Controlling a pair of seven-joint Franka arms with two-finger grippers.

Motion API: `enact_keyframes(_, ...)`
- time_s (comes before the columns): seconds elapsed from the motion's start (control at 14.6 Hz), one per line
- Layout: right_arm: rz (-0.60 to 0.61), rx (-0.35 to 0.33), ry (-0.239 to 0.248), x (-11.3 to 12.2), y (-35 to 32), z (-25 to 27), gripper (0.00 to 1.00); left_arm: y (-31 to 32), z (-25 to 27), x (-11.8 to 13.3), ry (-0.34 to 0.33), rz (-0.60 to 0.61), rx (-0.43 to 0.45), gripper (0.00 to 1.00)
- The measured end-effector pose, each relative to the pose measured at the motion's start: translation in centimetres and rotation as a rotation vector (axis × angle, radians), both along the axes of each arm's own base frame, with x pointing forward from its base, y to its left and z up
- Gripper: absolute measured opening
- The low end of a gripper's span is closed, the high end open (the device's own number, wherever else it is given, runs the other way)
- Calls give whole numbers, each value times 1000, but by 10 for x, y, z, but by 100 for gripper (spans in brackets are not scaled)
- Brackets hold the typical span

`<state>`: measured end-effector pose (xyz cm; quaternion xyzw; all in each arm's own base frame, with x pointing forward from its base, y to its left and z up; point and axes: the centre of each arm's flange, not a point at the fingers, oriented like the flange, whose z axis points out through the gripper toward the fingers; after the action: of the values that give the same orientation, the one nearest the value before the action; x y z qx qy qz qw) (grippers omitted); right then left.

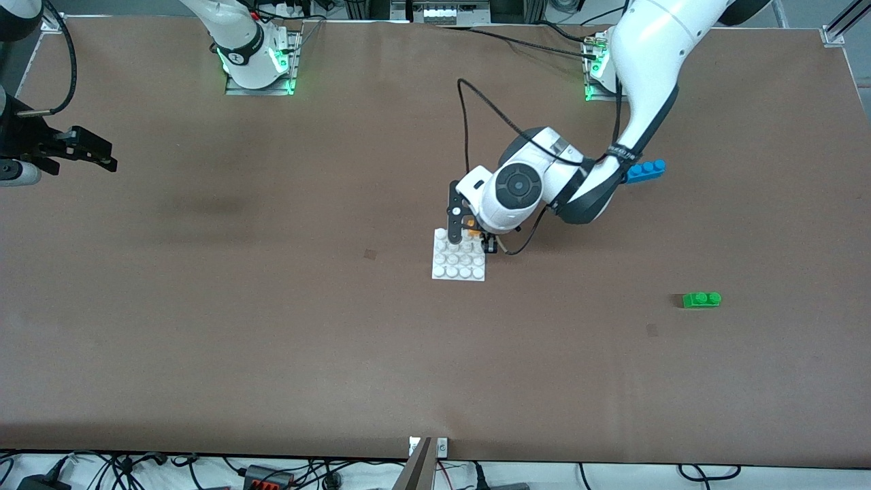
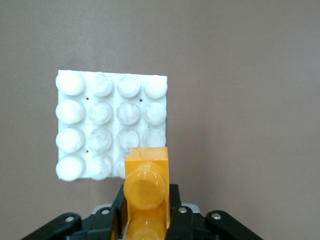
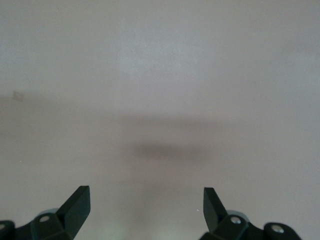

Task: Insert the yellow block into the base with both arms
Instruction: 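Carry the yellow brick with the left gripper above the base plate, then lower the yellow brick and press it onto the plate studs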

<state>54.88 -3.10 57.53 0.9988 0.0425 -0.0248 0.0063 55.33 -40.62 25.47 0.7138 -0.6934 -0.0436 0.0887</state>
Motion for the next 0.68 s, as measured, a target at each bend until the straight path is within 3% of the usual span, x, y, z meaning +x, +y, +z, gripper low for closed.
enact_keyframes(0.48,4,-2,-5,2,2,3,100,-27,-26,3,-38,4,-39,35)
enact_keyframes(0.68,-4,1,50,-2,-2,-4,100,-32,-31,2,-53,-17,-25,35)
